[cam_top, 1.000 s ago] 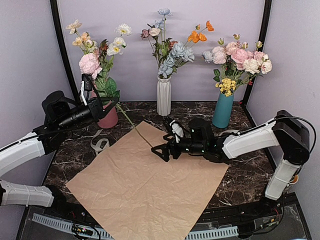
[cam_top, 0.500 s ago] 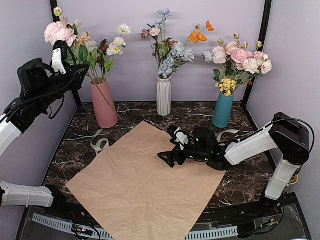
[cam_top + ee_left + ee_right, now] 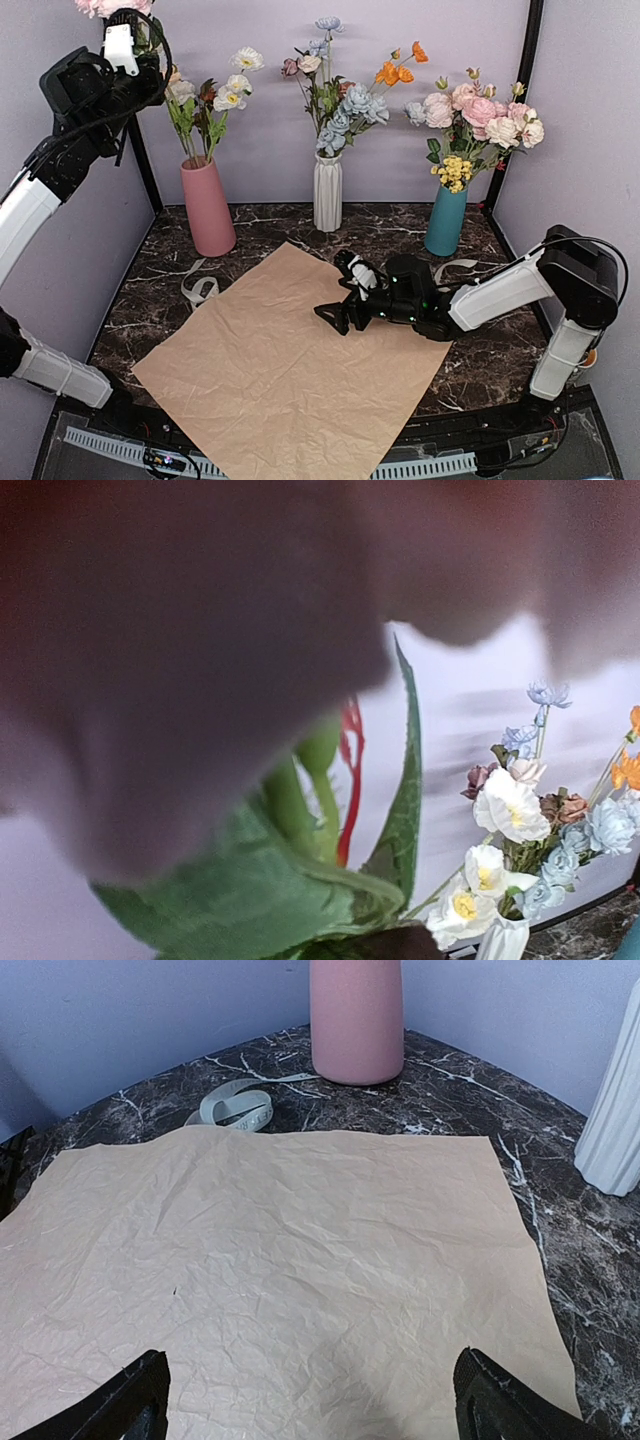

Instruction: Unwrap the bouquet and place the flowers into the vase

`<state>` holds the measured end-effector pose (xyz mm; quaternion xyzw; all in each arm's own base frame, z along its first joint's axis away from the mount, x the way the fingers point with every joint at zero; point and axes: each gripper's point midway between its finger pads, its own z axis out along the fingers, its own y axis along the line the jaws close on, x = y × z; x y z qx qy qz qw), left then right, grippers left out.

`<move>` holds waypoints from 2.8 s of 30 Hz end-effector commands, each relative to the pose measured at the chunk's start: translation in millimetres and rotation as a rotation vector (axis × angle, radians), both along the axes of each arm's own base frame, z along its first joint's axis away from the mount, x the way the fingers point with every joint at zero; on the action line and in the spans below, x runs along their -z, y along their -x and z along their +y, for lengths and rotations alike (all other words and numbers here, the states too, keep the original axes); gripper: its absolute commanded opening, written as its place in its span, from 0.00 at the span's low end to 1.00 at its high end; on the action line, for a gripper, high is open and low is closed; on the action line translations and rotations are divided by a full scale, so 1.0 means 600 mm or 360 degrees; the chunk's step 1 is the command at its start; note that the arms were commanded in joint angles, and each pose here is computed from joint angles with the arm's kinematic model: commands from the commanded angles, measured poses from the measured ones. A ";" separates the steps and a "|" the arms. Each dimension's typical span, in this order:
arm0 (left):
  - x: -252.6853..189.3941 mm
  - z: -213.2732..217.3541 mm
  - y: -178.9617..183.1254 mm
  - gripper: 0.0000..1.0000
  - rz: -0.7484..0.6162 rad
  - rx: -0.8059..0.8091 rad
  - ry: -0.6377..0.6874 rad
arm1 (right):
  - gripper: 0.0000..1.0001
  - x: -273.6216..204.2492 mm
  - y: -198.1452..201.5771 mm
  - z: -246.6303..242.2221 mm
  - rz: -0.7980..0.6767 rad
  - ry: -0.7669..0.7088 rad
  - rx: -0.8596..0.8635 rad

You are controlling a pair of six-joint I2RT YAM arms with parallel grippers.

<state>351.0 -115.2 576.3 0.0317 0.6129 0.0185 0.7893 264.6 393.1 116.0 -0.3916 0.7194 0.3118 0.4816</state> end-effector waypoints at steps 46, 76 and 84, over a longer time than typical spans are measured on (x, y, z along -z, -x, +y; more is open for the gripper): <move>0.194 0.012 -0.235 0.00 0.0611 0.0089 0.0109 | 0.97 0.021 -0.012 0.039 0.0062 0.0066 -0.0026; 0.354 0.028 -0.259 0.64 0.1008 0.0118 0.0255 | 0.98 0.025 -0.007 0.047 0.0075 0.0088 -0.0052; 0.273 0.031 -0.194 0.99 0.0940 0.0188 0.0279 | 0.99 0.026 -0.005 0.049 0.0084 0.0079 -0.0061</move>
